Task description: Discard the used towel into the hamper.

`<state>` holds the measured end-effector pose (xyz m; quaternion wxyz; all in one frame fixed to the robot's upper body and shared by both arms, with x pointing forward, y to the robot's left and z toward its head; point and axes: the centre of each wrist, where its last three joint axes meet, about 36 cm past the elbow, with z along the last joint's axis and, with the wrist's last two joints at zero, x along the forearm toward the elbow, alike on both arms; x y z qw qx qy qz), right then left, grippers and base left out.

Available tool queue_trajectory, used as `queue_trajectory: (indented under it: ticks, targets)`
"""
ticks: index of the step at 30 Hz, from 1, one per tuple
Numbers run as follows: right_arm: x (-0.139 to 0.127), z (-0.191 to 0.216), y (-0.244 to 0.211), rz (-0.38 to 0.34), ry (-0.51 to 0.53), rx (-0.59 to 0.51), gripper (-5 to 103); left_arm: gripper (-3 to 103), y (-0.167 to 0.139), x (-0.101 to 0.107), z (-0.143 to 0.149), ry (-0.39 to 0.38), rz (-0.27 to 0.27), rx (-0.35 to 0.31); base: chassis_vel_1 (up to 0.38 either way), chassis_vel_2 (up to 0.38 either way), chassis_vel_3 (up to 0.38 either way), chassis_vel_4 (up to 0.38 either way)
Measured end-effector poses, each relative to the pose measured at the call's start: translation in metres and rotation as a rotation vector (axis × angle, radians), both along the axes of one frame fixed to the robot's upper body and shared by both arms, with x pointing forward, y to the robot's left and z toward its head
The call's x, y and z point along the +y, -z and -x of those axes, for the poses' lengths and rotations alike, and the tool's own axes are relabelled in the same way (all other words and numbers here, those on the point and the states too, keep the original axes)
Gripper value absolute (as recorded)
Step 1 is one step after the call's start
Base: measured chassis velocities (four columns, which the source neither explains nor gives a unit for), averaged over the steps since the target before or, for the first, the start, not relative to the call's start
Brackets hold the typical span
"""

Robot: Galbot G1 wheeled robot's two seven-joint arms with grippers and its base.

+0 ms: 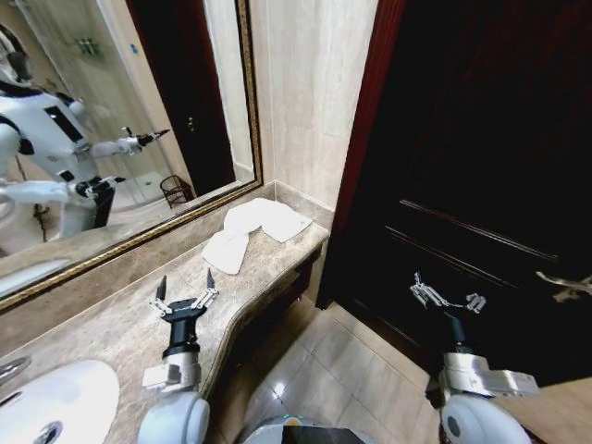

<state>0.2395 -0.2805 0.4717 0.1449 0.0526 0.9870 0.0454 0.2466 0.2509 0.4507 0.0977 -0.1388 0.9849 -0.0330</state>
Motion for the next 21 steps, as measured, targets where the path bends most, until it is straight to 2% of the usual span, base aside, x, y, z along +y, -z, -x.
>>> queue_trajectory:
  ticks: [2,3,5,6,10,14,15,18,21]
  targets:
    - [0.000,0.002,0.002,0.005,-0.005,0.008,100,100,0.001,0.025,-0.012,0.027,0.014,0.037,0.033,-0.006,-0.009,0.016]
    - [0.000,0.002,0.002,0.005,-0.005,0.008,100,100,0.001,0.025,-0.012,0.027,0.014,0.037,0.000,0.000,0.000,0.000]
    - [0.001,0.003,0.003,0.011,-0.010,0.012,100,100,0.000,0.039,-0.021,0.069,0.026,0.055,0.000,0.000,0.000,0.000]
    - [0.001,0.003,0.003,0.011,-0.010,0.012,100,100,0.000,0.039,-0.021,0.069,0.026,0.055,0.000,0.000,0.000,0.000]
    - [0.002,0.004,0.004,0.024,-0.019,0.015,100,100,-0.003,0.051,-0.043,0.171,0.063,0.086,0.000,0.000,0.000,0.000]
    - [0.002,0.005,0.006,0.031,-0.020,0.017,100,100,0.003,0.059,-0.063,0.219,0.090,0.113,0.000,0.000,0.000,0.000]
    - [0.002,0.005,0.006,0.031,-0.020,0.017,100,100,0.003,0.059,-0.063,0.219,0.090,0.113,0.000,0.000,0.000,0.000]
    - [0.002,0.008,0.009,0.038,-0.022,0.027,100,100,0.011,0.070,-0.087,0.248,0.112,0.152,0.000,0.000,0.000,0.000]
    - [0.002,0.010,0.011,0.043,-0.021,0.031,100,102,0.013,0.078,-0.102,0.261,0.108,0.173,0.000,0.000,0.000,0.000]
